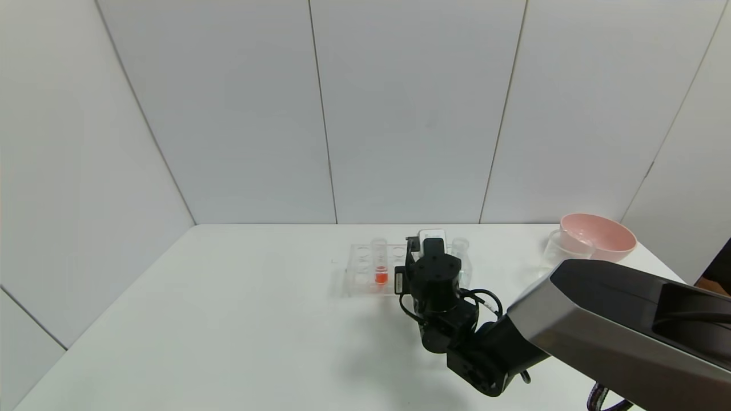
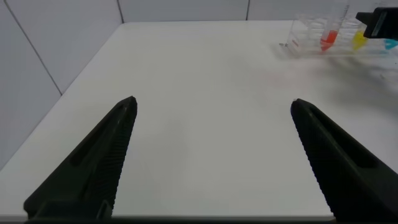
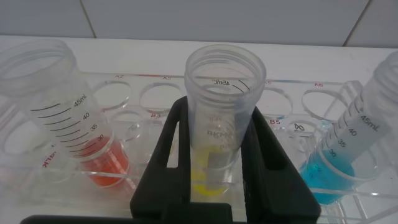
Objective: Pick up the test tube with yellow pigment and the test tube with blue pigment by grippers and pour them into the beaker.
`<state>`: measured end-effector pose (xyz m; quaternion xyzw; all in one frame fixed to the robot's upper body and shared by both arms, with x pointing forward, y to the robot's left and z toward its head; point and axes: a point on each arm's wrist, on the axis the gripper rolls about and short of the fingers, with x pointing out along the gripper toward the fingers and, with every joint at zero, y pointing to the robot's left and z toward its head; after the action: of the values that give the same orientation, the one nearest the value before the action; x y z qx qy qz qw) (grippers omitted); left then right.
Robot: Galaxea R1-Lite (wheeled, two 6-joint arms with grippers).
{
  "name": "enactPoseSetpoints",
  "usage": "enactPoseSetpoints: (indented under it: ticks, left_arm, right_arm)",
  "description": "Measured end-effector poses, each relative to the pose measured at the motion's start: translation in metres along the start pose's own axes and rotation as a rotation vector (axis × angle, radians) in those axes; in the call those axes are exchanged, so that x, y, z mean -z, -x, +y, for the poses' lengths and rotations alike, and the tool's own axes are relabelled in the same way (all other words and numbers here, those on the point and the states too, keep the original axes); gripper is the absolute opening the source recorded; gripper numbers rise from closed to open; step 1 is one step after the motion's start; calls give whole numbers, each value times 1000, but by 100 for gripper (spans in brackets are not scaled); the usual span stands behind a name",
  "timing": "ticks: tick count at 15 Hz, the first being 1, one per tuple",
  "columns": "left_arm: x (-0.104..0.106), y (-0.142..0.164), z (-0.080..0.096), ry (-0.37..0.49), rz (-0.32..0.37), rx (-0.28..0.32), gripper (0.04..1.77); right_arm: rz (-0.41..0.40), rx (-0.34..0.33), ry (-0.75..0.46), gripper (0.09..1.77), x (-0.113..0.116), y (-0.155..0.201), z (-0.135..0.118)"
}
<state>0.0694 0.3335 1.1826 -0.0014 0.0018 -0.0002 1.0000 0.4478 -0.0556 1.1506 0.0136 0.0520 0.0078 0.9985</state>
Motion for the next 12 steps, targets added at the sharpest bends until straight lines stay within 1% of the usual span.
enactPoseSetpoints:
  ticks: [4,6,10,12]
  left_arm:
    - [0,0,0,0,0,0,176]
    - [0,0,0,0,0,0,176]
    - [0,0,0,0,0,0,176]
    - [0,0,0,0,0,0,176]
  right_arm:
    - [-10,1,13,53,-8,2,0]
    - [-32,-2,15,53,-20,4,0]
    - [-92,-6,19,53,-54,13,-1]
    - [-115,-14,11,53,-66,18,0]
